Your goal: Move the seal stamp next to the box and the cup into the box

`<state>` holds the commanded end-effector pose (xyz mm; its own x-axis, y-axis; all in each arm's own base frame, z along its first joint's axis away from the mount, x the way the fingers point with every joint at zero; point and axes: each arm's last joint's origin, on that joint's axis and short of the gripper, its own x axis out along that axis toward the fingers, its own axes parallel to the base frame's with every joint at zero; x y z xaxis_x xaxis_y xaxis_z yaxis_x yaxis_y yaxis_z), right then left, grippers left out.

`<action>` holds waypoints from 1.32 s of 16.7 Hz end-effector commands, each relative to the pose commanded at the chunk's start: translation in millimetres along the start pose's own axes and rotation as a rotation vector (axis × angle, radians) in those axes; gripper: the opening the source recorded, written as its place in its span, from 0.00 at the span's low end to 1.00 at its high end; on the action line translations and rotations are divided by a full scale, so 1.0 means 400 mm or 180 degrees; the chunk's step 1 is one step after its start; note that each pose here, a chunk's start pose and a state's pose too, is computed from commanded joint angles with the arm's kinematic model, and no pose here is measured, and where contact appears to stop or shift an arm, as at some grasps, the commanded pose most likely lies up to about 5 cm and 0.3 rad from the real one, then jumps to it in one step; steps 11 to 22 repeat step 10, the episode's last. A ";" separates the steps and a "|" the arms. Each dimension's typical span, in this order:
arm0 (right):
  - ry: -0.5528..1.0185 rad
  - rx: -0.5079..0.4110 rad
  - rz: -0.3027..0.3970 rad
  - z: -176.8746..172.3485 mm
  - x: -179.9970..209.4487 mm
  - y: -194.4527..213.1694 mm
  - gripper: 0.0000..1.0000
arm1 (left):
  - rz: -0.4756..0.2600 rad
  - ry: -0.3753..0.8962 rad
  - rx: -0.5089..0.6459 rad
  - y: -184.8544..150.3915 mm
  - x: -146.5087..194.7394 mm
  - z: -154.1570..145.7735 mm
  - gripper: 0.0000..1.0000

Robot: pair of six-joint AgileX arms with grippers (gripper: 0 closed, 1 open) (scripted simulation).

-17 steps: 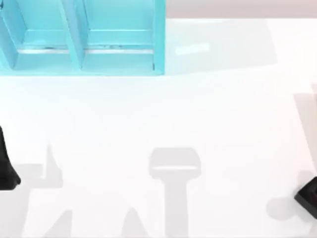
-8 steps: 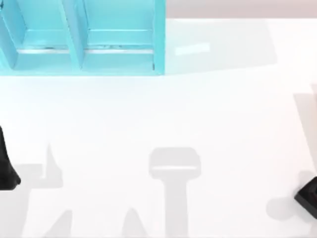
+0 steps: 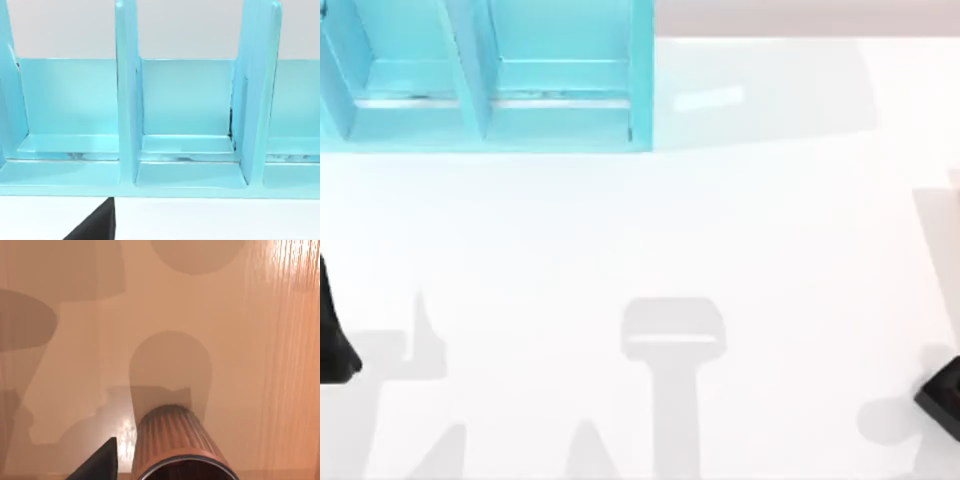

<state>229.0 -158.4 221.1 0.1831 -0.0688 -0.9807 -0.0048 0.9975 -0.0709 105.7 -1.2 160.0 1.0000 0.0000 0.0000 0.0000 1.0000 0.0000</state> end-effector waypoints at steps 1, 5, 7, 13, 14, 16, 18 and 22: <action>-0.0069 -0.0019 -0.0015 0.015 -0.035 -0.003 1.00 | 0.0000 0.0000 0.0000 0.000 0.000 0.000 1.00; 0.0097 -0.0023 0.0050 0.024 -0.132 0.014 1.00 | 0.0000 0.0000 0.0000 0.000 0.000 0.000 1.00; 0.0295 0.0017 0.0081 0.005 -0.148 0.025 1.00 | 0.0000 0.0000 0.0000 0.000 0.000 0.000 1.00; 0.0462 0.0059 0.0098 -0.015 -0.148 0.033 1.00 | 0.0000 0.0000 0.0000 0.000 0.000 0.000 1.00; 0.0462 0.0059 0.0098 -0.015 -0.148 0.033 1.00 | 0.0000 0.0000 0.0000 0.000 0.000 0.000 1.00; 0.0462 0.0059 0.0098 -0.015 -0.148 0.033 1.00 | 0.0000 0.0000 0.0000 0.000 0.000 0.000 1.00; 0.0462 0.0059 0.0098 -0.015 -0.148 0.033 1.00 | 0.0000 0.0000 0.0000 0.000 0.000 0.000 1.00; 0.0462 0.0059 0.0098 -0.015 -0.148 0.033 1.00 | 0.0000 0.0000 0.0000 0.000 0.000 0.000 1.00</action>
